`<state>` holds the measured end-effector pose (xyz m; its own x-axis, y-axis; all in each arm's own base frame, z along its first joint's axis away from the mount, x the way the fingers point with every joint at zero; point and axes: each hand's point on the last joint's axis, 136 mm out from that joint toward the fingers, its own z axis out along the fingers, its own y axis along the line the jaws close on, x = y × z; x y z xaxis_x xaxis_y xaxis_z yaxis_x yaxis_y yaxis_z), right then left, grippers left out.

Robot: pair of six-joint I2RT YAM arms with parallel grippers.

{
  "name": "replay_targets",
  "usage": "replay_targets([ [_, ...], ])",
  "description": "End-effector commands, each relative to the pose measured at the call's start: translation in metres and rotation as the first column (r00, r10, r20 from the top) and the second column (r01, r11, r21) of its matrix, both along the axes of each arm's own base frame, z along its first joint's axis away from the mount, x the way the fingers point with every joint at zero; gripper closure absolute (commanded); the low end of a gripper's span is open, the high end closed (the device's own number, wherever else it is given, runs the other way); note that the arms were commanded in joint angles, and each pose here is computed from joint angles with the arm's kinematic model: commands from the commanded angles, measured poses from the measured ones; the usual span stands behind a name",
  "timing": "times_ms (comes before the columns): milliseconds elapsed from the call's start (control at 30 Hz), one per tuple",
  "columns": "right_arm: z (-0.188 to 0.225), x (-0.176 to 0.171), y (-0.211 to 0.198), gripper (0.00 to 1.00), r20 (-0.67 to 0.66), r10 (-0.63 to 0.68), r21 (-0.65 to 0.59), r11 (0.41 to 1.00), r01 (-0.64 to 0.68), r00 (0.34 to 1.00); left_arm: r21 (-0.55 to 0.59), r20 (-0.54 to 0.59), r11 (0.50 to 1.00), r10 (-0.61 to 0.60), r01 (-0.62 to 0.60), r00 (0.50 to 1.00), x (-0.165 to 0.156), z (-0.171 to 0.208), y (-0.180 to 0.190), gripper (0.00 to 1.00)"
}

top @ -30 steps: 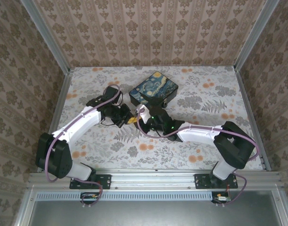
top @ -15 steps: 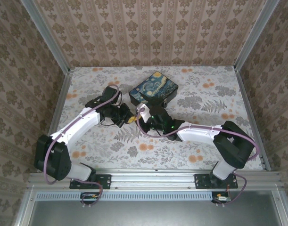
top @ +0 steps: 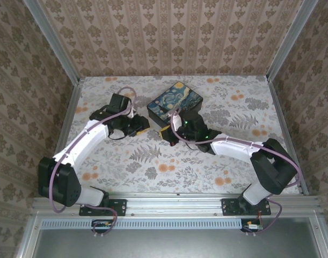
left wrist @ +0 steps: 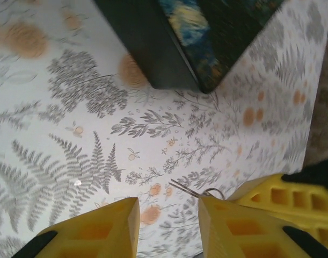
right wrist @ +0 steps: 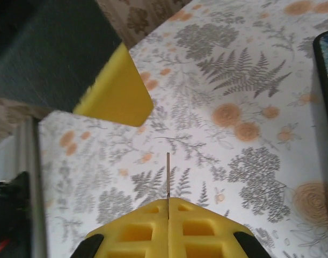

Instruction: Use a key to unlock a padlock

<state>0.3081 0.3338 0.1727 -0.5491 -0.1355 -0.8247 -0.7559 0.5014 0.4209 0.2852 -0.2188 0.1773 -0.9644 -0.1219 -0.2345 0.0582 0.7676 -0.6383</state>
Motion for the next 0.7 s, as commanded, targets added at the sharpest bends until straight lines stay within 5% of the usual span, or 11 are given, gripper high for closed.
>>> replay_targets([
  [0,0.024,-0.027,0.0,1.0,-0.15,0.156,0.135,0.981,-0.136,0.976,0.006,0.311,0.96,-0.269,0.281,0.911,-0.009,0.026,-0.013,0.66],
  [133,0.038,-0.037,-0.004,1.0,-0.235,0.239,0.206,0.959,-0.192,0.942,-0.079,0.481,0.913,-0.316,0.4,0.818,-0.019,0.055,-0.024,0.65],
  [300,0.046,-0.046,-0.006,1.0,-0.288,0.29,0.229,0.946,-0.228,0.913,-0.161,0.513,0.826,-0.397,0.54,0.761,-0.042,0.063,-0.033,0.65],
  [667,0.052,-0.049,-0.01,1.0,-0.29,0.297,0.243,0.942,-0.23,0.91,-0.15,0.464,0.802,-0.46,0.578,0.758,-0.05,0.05,-0.028,0.62],
])
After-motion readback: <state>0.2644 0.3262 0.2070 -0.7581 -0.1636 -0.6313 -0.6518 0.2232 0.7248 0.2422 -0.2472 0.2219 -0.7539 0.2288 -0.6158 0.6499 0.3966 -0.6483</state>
